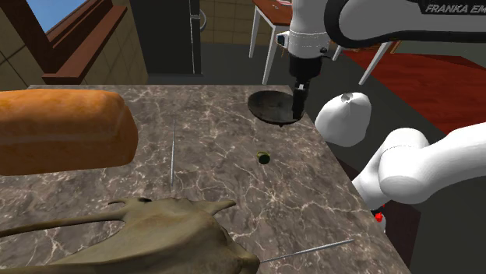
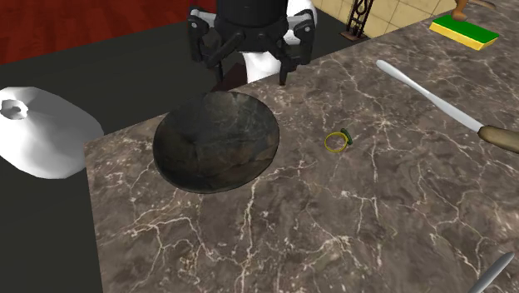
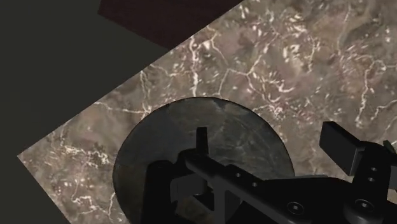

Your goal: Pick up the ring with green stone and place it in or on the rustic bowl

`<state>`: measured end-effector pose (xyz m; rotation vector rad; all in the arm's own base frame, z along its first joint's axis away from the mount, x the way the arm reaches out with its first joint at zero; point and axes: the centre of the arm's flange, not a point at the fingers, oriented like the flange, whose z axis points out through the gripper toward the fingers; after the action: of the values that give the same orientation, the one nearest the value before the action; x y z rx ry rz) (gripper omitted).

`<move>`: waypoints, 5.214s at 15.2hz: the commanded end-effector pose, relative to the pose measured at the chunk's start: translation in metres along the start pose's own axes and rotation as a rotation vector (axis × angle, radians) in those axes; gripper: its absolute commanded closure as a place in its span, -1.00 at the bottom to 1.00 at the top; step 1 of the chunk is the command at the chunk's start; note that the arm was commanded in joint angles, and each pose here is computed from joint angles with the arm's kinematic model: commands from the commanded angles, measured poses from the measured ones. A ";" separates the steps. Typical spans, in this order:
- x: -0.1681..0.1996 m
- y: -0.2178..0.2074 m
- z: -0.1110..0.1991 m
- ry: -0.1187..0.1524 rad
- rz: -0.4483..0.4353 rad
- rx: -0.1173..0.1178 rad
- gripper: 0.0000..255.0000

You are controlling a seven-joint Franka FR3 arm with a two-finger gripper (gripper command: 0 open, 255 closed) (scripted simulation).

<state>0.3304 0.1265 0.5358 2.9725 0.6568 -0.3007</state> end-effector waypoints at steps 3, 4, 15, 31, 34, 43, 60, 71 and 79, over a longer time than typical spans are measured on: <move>0.034 -0.046 0.007 -0.034 -0.103 -0.003 -1.00; 0.041 -0.058 0.009 -0.043 -0.129 -0.005 -1.00; 0.081 -0.150 0.043 -0.104 -0.314 -0.012 -1.00; 0.078 -0.149 0.065 -0.104 -0.314 -0.012 1.00; 0.078 -0.149 0.066 -0.104 -0.314 -0.012 1.00; 0.072 -0.148 0.036 -0.104 -0.314 -0.012 1.00; 0.054 -0.145 -0.051 -0.104 -0.314 -0.012 1.00; 0.064 0.000 -0.044 -0.104 -0.314 -0.012 1.00; 0.072 0.049 -0.021 -0.104 -0.314 -0.012 1.00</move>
<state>0.4188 0.1147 0.5477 2.8111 1.1071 -0.4664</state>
